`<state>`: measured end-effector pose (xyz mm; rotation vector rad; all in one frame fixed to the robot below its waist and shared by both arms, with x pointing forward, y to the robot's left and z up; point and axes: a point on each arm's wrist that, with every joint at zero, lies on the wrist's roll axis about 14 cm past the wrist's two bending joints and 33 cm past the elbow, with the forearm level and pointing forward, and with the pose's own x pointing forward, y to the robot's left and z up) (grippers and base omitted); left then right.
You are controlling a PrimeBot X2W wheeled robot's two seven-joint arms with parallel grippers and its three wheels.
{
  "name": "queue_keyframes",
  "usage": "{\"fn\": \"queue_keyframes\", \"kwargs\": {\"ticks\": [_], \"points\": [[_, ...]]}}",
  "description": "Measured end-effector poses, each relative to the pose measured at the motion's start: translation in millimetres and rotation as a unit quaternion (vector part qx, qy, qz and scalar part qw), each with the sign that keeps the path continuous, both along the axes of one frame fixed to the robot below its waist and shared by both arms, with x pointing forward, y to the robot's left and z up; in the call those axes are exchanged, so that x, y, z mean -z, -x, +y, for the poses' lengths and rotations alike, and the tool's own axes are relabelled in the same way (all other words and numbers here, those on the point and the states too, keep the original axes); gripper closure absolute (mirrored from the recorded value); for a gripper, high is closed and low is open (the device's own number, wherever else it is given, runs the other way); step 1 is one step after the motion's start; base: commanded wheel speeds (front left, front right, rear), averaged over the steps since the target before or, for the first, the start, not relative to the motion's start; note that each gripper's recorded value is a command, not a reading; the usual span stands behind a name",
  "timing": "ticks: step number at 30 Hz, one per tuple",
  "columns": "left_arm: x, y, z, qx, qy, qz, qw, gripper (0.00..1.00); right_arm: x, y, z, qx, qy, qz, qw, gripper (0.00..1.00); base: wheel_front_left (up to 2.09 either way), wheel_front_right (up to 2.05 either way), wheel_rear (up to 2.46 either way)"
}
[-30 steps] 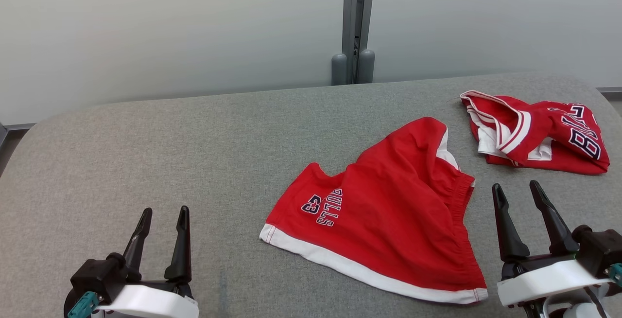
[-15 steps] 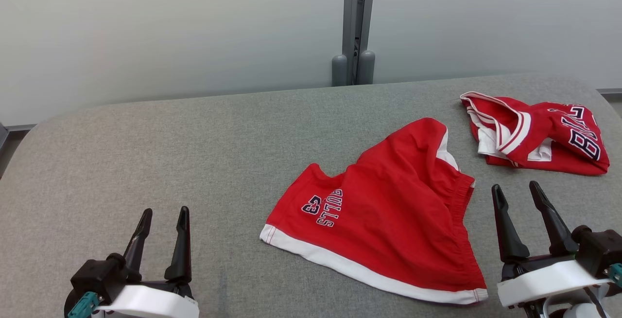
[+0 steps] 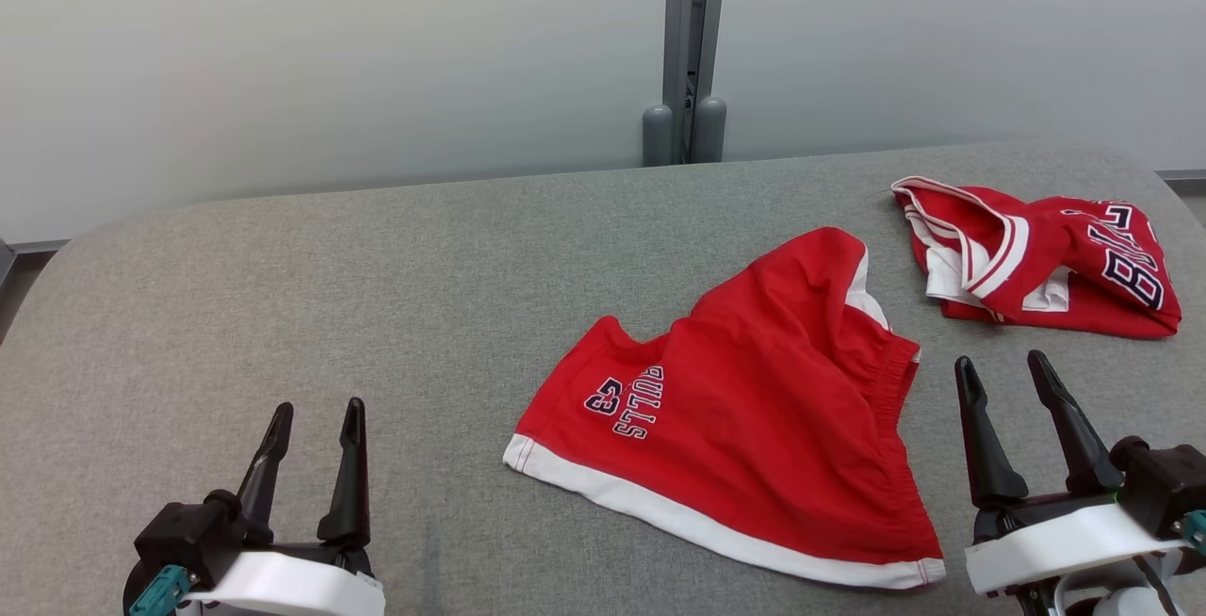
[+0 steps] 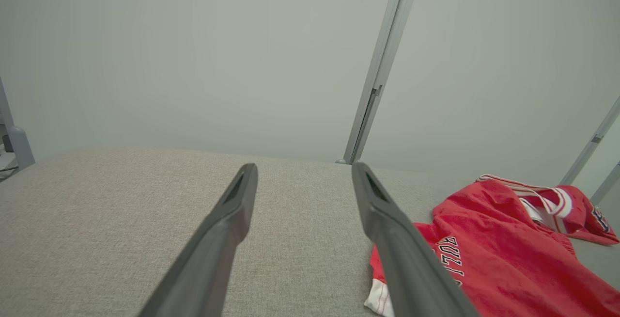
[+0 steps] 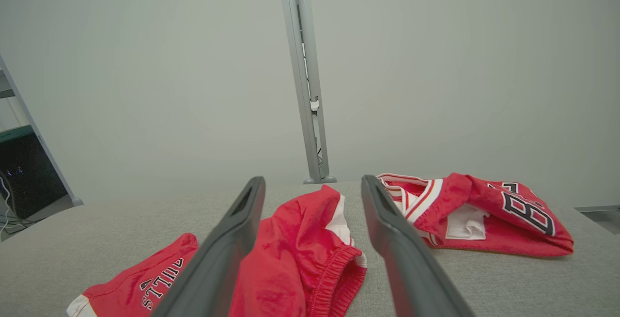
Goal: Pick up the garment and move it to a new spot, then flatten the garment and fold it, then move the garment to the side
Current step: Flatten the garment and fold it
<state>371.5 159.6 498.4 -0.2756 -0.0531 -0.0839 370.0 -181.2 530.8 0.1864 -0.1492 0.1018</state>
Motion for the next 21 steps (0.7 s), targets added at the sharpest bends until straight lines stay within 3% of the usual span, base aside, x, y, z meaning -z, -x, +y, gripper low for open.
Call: {"fn": "queue_keyframes", "kwargs": {"ticks": [12,16,21], "points": [[9.7,0.6,-11.5,0.021,0.006,0.021,1.000,0.00,2.7,1.4,-6.3,0.009,-0.008,0.005,1.000,0.00,0.00,0.00,0.00],[33.2,2.7,-34.6,0.074,-0.010,0.081,0.994,0.00,25.0,4.4,-1.9,-0.013,-0.018,0.057,0.998,0.00,0.00,0.00,0.00],[53.4,4.6,-55.8,0.122,-0.015,0.136,0.983,0.00,58.6,21.6,-0.9,-0.058,-0.016,0.155,0.986,0.00,0.00,0.00,0.00]]}}
